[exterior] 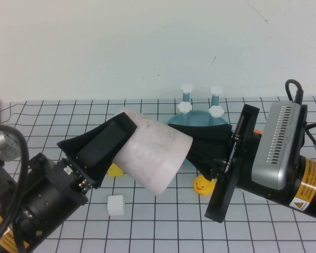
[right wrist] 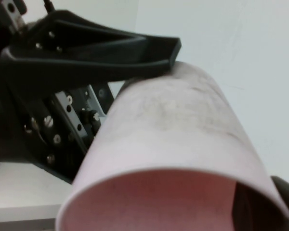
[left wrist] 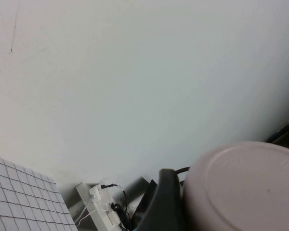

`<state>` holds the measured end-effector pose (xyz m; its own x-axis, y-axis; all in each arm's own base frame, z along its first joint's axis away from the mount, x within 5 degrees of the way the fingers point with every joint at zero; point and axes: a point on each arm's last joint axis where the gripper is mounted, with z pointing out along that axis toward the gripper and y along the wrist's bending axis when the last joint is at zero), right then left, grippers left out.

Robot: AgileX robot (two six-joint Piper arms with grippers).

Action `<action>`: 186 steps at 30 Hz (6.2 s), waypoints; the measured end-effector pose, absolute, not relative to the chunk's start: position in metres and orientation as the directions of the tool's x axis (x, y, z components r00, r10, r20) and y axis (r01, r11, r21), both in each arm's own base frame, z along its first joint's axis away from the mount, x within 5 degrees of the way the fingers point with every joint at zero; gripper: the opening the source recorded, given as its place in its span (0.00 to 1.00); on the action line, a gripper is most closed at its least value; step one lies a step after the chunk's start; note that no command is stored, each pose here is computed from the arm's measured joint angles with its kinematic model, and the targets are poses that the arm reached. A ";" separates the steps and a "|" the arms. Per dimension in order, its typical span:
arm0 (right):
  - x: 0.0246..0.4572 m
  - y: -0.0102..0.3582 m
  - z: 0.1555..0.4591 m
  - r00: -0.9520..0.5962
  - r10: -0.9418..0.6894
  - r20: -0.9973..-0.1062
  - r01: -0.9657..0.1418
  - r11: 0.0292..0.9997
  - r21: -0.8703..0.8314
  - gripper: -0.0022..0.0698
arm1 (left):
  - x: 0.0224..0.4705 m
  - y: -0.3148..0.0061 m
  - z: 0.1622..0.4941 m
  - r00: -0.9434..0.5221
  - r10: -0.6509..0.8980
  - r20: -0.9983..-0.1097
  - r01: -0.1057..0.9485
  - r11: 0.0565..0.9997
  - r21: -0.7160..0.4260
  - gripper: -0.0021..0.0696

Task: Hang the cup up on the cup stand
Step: Adjust the cup with two arms, then place the cup on the cup holder

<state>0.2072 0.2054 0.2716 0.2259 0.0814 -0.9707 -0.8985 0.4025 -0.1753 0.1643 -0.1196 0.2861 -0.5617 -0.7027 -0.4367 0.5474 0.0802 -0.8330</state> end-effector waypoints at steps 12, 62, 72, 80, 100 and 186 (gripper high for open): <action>0.207 0.206 0.271 0.222 0.073 -0.972 -0.900 0.399 -0.175 0.14 | 0.163 -0.122 0.285 -0.572 -0.675 -0.466 0.560 0.093 -0.823 0.80; 0.117 0.117 0.325 -0.070 -0.165 -0.984 -0.809 0.587 -0.041 0.04 | 0.198 -0.141 0.360 0.084 -0.151 -0.985 0.776 0.630 -0.030 0.80; 0.148 0.071 0.334 0.067 -0.456 -0.887 -0.300 0.839 -0.454 0.04 | 0.203 -0.138 0.354 0.085 -0.059 -0.995 0.732 0.681 0.022 0.80; 0.137 0.023 0.299 -0.501 -0.578 -0.644 -0.142 0.789 -0.597 0.04 | 0.208 -0.133 0.345 0.032 0.028 -0.999 0.673 0.739 0.042 0.80; 0.045 0.020 0.298 -0.549 -0.255 -0.796 -0.447 0.894 0.022 0.03 | 0.205 -0.135 0.359 0.180 -0.050 -0.982 0.688 0.721 0.089 0.80; 0.042 0.019 0.294 -0.590 -0.264 -0.763 -0.446 0.894 0.036 0.03 | 0.425 -0.240 0.251 0.026 -0.087 -0.996 0.498 0.865 -0.062 0.80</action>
<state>0.0420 0.0193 0.2939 -0.5902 -0.2640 -0.7628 -0.4463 0.8942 0.0358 0.4249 -0.2405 0.2513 0.0255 -0.0866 -0.9959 0.4982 0.8648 -0.0624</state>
